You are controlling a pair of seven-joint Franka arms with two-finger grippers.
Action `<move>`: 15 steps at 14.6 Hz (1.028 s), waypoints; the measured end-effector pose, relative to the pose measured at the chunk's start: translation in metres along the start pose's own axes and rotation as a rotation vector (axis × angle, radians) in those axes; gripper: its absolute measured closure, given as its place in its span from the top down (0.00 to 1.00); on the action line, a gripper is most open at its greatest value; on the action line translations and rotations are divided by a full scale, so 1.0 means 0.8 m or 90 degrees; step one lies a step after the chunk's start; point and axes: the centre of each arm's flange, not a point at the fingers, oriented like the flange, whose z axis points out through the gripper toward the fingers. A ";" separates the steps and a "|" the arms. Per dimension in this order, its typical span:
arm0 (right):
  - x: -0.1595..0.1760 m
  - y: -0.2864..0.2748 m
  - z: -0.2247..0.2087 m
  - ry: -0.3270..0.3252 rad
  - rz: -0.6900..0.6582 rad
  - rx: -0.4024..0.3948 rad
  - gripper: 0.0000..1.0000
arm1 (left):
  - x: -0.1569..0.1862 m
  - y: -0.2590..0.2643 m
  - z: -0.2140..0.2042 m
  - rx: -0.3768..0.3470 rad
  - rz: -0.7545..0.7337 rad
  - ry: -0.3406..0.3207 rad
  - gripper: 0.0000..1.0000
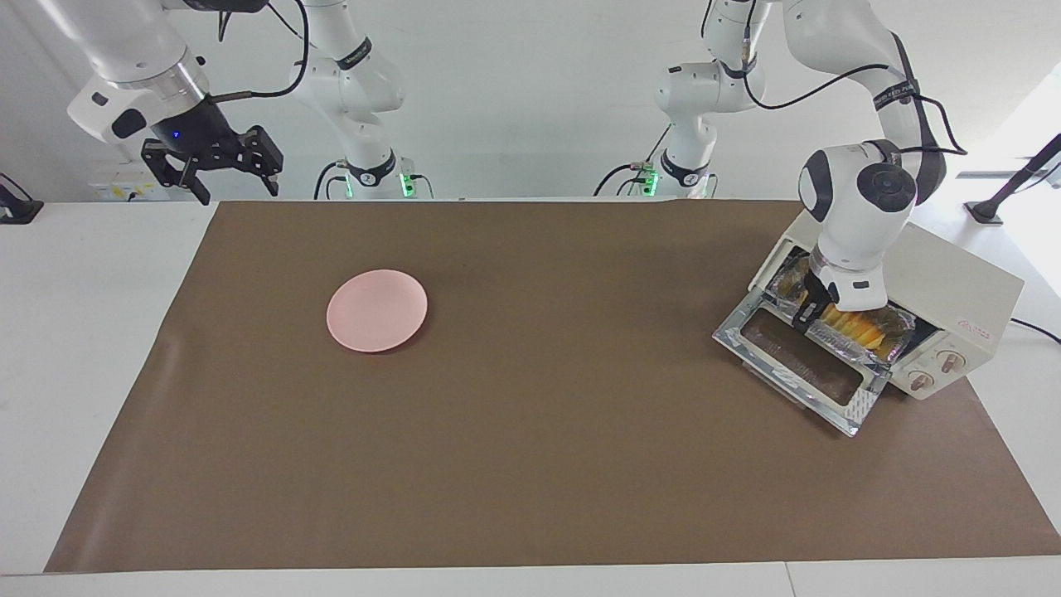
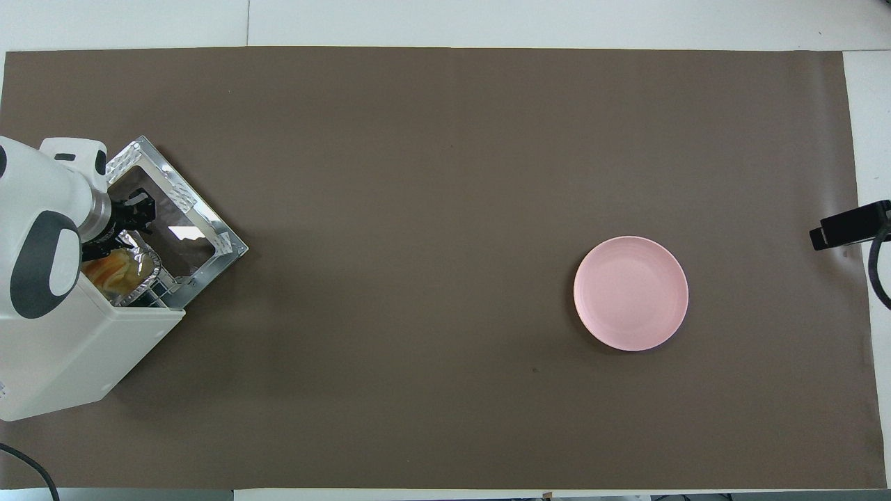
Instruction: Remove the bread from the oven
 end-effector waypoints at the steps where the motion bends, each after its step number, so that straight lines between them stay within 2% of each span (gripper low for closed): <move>1: 0.000 0.000 0.000 0.000 0.000 0.000 1.00 | 0.001 -0.004 0.005 0.006 -0.001 0.000 0.22; 3: 0.000 0.000 0.000 0.000 0.000 0.000 1.00 | 0.005 -0.011 0.009 0.013 0.000 0.006 0.02; 5: 0.000 0.000 0.000 0.000 0.000 0.000 1.00 | 0.004 -0.004 0.004 0.007 0.013 0.023 0.02; 7: 0.000 0.000 0.000 0.000 0.000 0.000 1.00 | -0.010 0.033 -0.016 -0.014 0.051 0.046 0.02; 10: 0.000 0.000 0.000 0.000 0.000 0.000 1.00 | -0.074 0.130 -0.050 -0.054 0.149 0.073 0.02; 12: 0.000 0.000 0.000 0.000 0.000 0.000 1.00 | -0.120 0.192 -0.064 -0.091 0.205 0.061 0.02; 15: 0.000 0.000 0.000 0.000 0.000 0.000 1.00 | -0.190 0.255 -0.084 -0.158 0.314 0.016 0.02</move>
